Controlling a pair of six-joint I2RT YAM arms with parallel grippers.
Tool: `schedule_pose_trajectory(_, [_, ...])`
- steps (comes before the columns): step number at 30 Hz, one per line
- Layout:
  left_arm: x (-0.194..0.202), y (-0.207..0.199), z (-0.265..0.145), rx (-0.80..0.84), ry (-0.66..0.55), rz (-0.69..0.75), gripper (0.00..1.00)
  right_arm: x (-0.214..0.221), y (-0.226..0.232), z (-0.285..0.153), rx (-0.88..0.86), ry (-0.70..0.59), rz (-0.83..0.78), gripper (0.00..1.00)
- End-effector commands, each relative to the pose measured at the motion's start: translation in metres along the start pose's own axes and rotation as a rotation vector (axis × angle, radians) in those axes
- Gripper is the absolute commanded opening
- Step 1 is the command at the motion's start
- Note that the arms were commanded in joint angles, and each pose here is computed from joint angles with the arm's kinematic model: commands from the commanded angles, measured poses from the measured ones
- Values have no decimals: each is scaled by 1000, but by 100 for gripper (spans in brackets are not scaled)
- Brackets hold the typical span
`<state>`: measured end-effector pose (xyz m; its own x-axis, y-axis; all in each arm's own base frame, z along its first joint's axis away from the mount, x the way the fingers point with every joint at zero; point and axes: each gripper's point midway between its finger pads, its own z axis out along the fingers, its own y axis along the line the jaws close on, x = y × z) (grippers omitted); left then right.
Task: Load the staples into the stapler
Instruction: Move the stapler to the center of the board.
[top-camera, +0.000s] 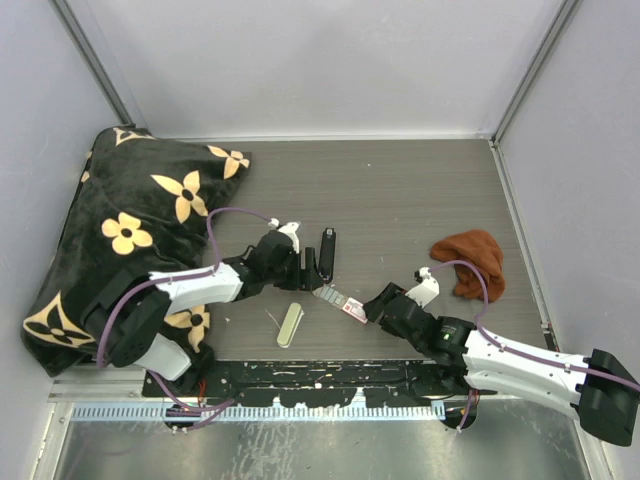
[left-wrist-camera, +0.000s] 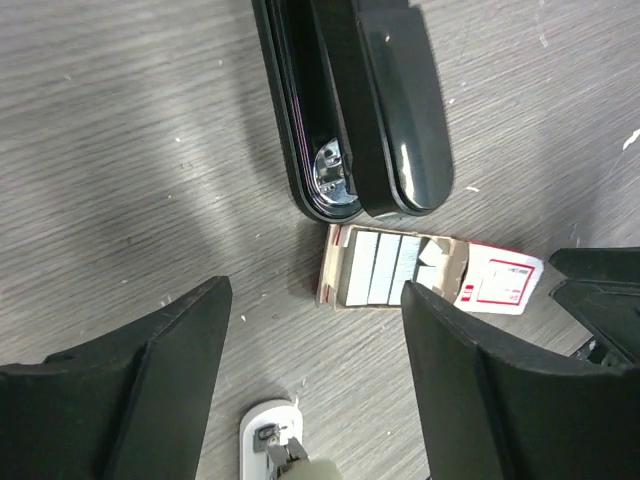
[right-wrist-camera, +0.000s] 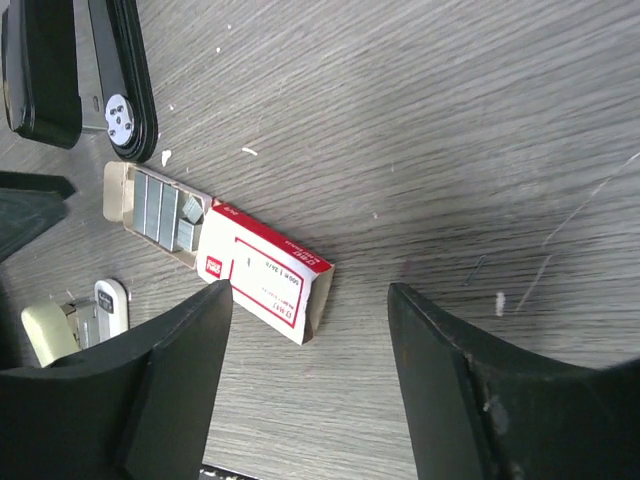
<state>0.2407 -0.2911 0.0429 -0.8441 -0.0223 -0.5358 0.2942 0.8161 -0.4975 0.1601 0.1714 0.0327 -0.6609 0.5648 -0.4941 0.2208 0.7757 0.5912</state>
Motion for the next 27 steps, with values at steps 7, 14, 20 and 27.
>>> schedule_pose_trajectory(7, [-36,3,-72,-198,-104,121,84,-55,18,-23,27,-176,-132,79])
schedule_pose_trajectory(14, [13,-4,-95,-248,-35,138,87,-66,27,-25,54,-197,-213,83])
schedule_pose_trajectory(20, [37,-15,-94,-254,-5,155,91,-62,27,-23,52,-180,-225,85])
schedule_pose_trajectory(27, [45,-15,-82,-255,24,144,84,-62,25,-23,48,-181,-227,86])
